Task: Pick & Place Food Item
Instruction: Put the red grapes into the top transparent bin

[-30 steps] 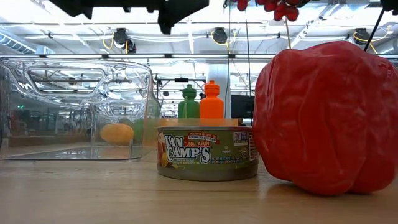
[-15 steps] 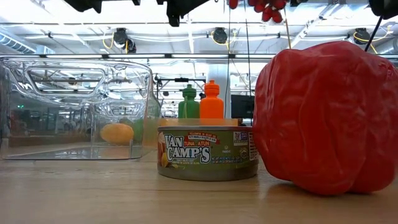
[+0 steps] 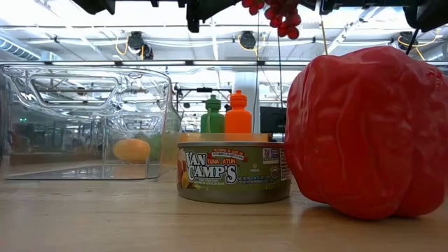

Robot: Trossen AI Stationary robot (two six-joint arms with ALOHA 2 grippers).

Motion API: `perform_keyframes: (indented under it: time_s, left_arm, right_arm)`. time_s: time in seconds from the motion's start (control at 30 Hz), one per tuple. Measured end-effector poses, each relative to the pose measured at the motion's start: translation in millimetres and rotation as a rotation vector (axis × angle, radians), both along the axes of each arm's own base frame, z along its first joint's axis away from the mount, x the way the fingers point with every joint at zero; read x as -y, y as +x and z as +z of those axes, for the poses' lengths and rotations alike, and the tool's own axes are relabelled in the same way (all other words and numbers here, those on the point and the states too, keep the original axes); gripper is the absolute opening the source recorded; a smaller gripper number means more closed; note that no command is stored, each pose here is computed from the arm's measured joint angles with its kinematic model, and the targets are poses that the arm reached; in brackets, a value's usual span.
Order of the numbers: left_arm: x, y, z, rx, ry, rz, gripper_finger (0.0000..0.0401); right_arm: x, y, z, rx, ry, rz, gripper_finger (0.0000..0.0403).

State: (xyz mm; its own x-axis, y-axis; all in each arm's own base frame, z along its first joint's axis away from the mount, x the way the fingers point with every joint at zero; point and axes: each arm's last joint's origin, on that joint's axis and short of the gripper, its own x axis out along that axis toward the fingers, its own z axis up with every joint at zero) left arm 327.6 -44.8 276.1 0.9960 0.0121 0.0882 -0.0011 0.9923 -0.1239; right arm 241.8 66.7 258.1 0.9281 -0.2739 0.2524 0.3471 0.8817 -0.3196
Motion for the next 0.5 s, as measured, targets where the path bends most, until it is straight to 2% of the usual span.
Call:
perform_keyframes:
  time_s: [0.17,0.27,0.37,0.5]
  left_arm:
    - [-0.9,0.0,0.1,0.001,0.003,0.018,0.0269]
    - [-1.2,0.0,0.0,-0.001,0.022,0.031,0.0245]
    - [-1.2,0.1,-0.3,-0.005,0.032,0.034,0.0200]
    - [-1.1,0.1,-0.7,-0.009,0.036,0.033,0.0119]
  right_arm:
    - [-0.4,0.8,-0.4,0.011,0.002,0.000,0.0000]
    - [-0.4,0.8,0.0,0.013,0.003,0.000,0.0000]
    - [-0.6,0.7,-0.1,0.013,0.003,0.001,0.0000]
    - [-0.6,0.7,-0.1,0.014,0.007,0.002,0.0000]
